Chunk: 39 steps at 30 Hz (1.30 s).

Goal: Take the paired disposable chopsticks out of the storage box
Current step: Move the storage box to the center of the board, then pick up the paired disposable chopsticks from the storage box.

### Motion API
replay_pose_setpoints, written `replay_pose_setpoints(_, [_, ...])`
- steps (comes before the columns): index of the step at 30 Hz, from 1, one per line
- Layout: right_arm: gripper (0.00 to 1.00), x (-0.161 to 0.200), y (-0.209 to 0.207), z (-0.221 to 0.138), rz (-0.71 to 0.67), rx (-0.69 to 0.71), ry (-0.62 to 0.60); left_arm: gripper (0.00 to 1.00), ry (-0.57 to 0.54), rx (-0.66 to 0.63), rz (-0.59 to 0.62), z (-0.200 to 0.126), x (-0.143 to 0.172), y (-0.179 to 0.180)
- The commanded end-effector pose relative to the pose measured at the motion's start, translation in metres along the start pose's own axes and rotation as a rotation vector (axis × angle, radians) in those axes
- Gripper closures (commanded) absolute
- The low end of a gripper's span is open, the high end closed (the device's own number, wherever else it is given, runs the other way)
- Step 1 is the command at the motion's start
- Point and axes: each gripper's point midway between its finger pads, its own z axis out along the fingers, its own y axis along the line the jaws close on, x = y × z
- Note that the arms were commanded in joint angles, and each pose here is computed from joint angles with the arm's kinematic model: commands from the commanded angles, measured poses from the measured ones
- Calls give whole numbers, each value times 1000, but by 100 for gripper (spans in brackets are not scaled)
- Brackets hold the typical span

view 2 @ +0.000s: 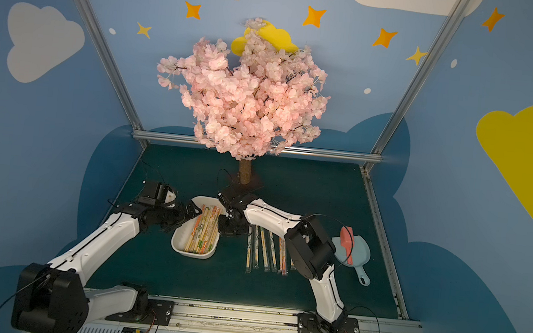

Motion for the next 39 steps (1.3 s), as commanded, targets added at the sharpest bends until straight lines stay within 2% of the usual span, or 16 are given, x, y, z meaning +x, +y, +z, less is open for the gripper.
replay_pose_setpoints(1, [71, -1, 9, -7, 9, -17, 2, 0, 3, -17, 65, -4, -2, 0])
replay_pose_setpoints(6, [67, 3, -1, -23, 27, -6, -30, 0, 15, -43, 128, -4, -3, 1])
replay_pose_setpoints(12, [53, 16, -8, -42, 80, -66, -85, 2, 41, -97, 202, 4, -3, 1])
replay_pose_setpoints(16, [39, 21, -12, -53, 94, -93, -140, 12, 81, -140, 240, 16, 3, 0])
replay_pose_setpoints(20, [18, 27, -17, -62, 108, -109, -184, 27, 111, -191, 247, 28, 5, 5])
replay_pose_setpoints(21, [8, 29, -19, -64, 113, -111, -195, 32, 115, -201, 249, 31, 5, 6])
replay_pose_setpoints(22, [5, 30, -21, -66, 116, -113, -205, 36, 119, -214, 248, 33, 5, 8])
replay_pose_setpoints(28, [4, 38, -15, -74, 82, -188, -247, 49, 148, -297, 266, 42, 0, 18])
replay_pose_setpoints(39, [4, 43, -8, -68, 63, -204, -195, 66, 206, -429, 287, 62, -6, 40])
